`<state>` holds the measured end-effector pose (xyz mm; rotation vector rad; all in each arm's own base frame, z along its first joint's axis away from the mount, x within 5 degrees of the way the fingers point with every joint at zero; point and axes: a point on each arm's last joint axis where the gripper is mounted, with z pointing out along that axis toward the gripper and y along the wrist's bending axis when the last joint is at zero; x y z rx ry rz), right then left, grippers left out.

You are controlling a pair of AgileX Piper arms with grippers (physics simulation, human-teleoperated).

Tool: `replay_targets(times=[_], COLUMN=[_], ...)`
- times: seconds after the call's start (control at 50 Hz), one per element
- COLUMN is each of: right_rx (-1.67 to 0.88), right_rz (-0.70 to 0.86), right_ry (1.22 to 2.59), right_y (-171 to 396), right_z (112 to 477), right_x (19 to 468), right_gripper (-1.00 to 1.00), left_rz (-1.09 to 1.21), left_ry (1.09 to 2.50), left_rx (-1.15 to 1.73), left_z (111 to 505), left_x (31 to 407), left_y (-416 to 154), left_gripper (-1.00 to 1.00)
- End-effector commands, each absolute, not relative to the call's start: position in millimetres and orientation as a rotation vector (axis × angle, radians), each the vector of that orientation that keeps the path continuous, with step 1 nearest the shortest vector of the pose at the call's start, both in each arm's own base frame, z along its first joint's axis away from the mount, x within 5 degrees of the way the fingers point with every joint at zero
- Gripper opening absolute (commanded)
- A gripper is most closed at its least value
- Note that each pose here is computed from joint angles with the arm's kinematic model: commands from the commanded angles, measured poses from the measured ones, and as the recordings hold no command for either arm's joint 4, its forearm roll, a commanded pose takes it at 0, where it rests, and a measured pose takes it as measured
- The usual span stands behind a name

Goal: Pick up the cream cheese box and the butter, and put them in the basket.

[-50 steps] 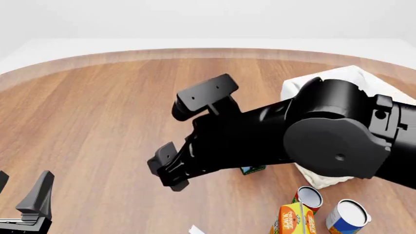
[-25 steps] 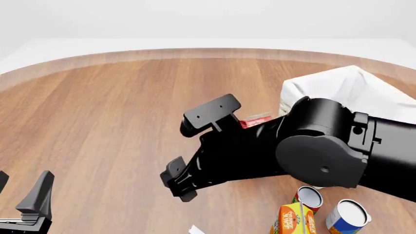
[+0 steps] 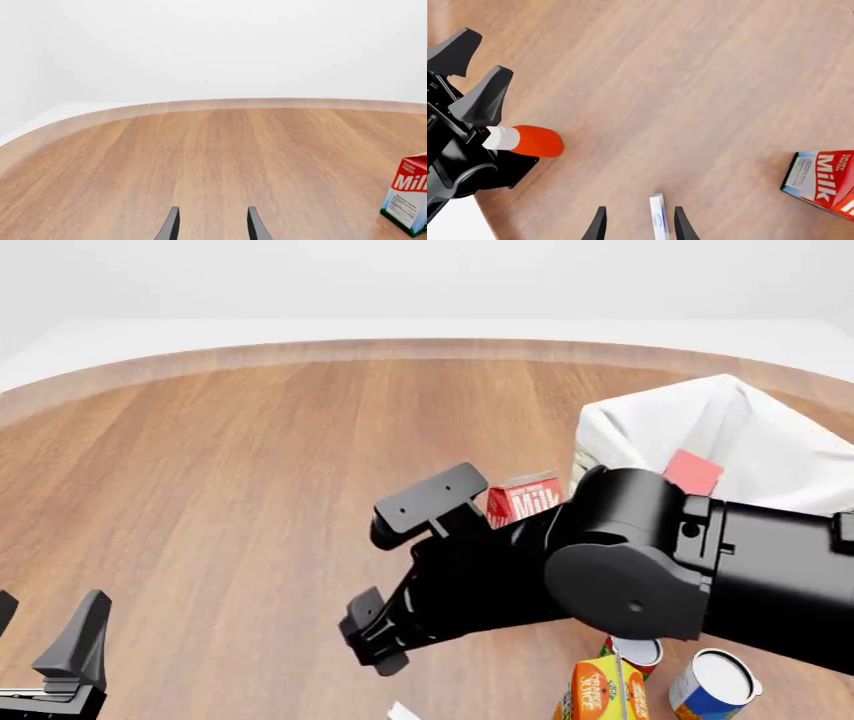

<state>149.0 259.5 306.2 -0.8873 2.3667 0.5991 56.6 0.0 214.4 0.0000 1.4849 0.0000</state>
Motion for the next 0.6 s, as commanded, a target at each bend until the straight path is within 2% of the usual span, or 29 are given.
replay_targets(times=[0.02,0.6], right_rx=[-0.909,-0.87], right_rz=[0.566,0.601], right_ry=[2.376,2.416], right_y=[257,259], right_z=[302,268], right_x=[153,142], right_gripper=[1.0,1.0], left_rz=[0.0,0.0], left_ry=[1.485,1.485], left_rx=[0.0,0.0], left_z=[214,214], left_x=[57,57], left_y=[0,0], left_gripper=[1.0,1.0])
